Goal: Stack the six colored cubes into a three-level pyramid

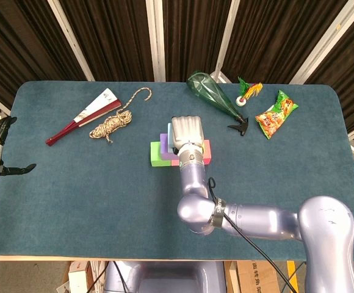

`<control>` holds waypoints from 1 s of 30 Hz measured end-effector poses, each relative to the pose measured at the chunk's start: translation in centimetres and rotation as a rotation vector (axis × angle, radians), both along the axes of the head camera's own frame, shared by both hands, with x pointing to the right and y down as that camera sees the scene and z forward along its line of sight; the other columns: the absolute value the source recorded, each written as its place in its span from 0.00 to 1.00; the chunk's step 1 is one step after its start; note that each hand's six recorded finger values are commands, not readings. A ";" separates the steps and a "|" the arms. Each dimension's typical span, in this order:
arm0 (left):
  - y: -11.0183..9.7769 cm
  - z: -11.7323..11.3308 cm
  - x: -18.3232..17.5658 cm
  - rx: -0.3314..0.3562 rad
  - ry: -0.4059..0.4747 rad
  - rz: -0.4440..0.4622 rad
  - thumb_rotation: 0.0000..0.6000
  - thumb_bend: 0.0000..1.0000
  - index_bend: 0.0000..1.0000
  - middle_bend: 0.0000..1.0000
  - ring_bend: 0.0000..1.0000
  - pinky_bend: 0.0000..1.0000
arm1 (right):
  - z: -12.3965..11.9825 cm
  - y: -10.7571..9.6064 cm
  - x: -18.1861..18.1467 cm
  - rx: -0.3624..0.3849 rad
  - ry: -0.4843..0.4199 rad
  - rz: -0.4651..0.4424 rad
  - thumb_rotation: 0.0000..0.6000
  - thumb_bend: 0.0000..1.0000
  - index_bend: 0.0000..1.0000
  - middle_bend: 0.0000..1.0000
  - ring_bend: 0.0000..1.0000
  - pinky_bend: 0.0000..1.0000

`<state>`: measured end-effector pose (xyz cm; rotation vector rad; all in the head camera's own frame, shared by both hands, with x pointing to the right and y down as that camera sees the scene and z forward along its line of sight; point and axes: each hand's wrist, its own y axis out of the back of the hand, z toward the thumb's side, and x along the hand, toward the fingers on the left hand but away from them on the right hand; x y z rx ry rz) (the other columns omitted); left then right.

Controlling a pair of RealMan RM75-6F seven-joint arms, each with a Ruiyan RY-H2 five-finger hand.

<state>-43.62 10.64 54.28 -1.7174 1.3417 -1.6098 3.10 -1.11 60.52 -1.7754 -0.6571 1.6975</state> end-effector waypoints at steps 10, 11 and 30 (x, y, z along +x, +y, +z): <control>0.1 0.1 0.1 -0.004 -0.004 0.004 1.00 0.13 0.00 0.00 0.02 0.06 | 0.2 -0.1 0.0 0.013 -0.003 -0.020 1.00 0.35 0.38 0.51 0.50 0.55; 0.1 0.1 0.1 -0.004 -0.004 0.005 1.00 0.13 0.00 0.00 0.02 0.06 | 0.3 -0.2 0.1 0.015 -0.005 -0.020 1.00 0.35 0.38 0.51 0.50 0.55; 0.1 0.1 0.2 -0.006 -0.006 0.007 1.00 0.13 0.00 0.00 0.02 0.06 | 0.3 -0.3 1.0 0.013 0.014 -0.019 1.00 0.35 0.38 0.51 0.50 0.55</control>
